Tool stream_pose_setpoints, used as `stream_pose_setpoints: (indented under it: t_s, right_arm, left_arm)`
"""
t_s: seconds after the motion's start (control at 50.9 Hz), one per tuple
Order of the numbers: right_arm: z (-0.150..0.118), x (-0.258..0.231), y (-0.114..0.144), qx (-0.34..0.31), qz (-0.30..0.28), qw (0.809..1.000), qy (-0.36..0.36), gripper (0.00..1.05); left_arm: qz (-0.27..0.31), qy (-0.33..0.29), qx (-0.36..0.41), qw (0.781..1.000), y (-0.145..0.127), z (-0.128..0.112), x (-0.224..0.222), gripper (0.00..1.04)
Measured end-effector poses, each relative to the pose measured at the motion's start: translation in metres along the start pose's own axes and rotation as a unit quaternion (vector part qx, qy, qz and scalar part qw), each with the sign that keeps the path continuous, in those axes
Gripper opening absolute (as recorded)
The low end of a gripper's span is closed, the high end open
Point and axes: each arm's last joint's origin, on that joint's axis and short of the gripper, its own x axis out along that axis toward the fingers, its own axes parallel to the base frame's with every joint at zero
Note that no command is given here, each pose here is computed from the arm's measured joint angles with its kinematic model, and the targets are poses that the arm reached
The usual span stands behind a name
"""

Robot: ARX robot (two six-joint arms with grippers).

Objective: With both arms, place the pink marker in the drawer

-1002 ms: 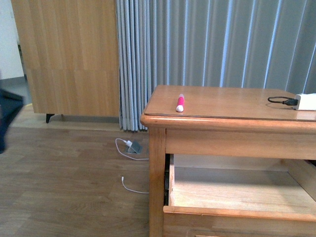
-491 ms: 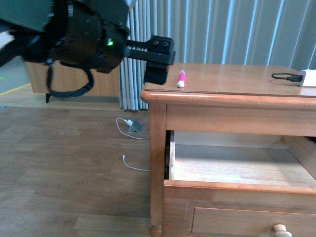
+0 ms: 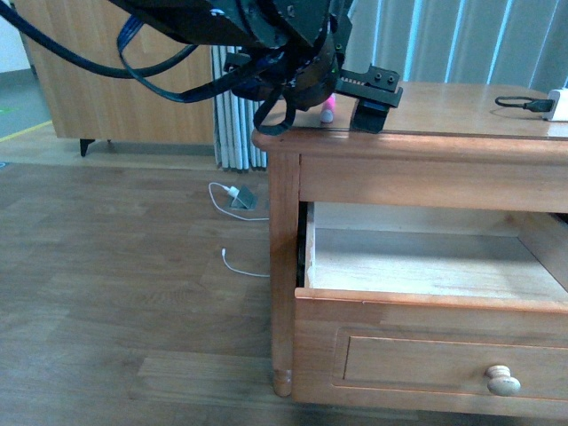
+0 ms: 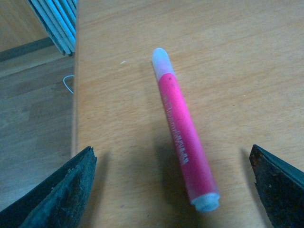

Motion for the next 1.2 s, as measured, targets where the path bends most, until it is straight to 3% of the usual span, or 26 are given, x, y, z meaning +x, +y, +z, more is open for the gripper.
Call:
stream_pose_setpoints:
  t_s: [0.55,1.061,1.198]
  right_arm:
    - [0.0,0.0,0.0,0.0,0.0,1.0,0.0,0.96]
    - [0.0,0.0,0.0,0.0,0.0,1.0,0.0,0.96]
    - [0.0,0.0,0.0,0.0,0.0,1.0,0.0,0.96]
  left_arm:
    - [-0.009,0.054,-0.026,0.998,-0.009,0.005,0.013,0.99]
    - [-0.02,0.077,-0.017,0.997,-0.007,0.004,0.007,0.22]
    - [-0.023,0.078,-0.017,0.997,-0.003,0.004,0.005,0.15]
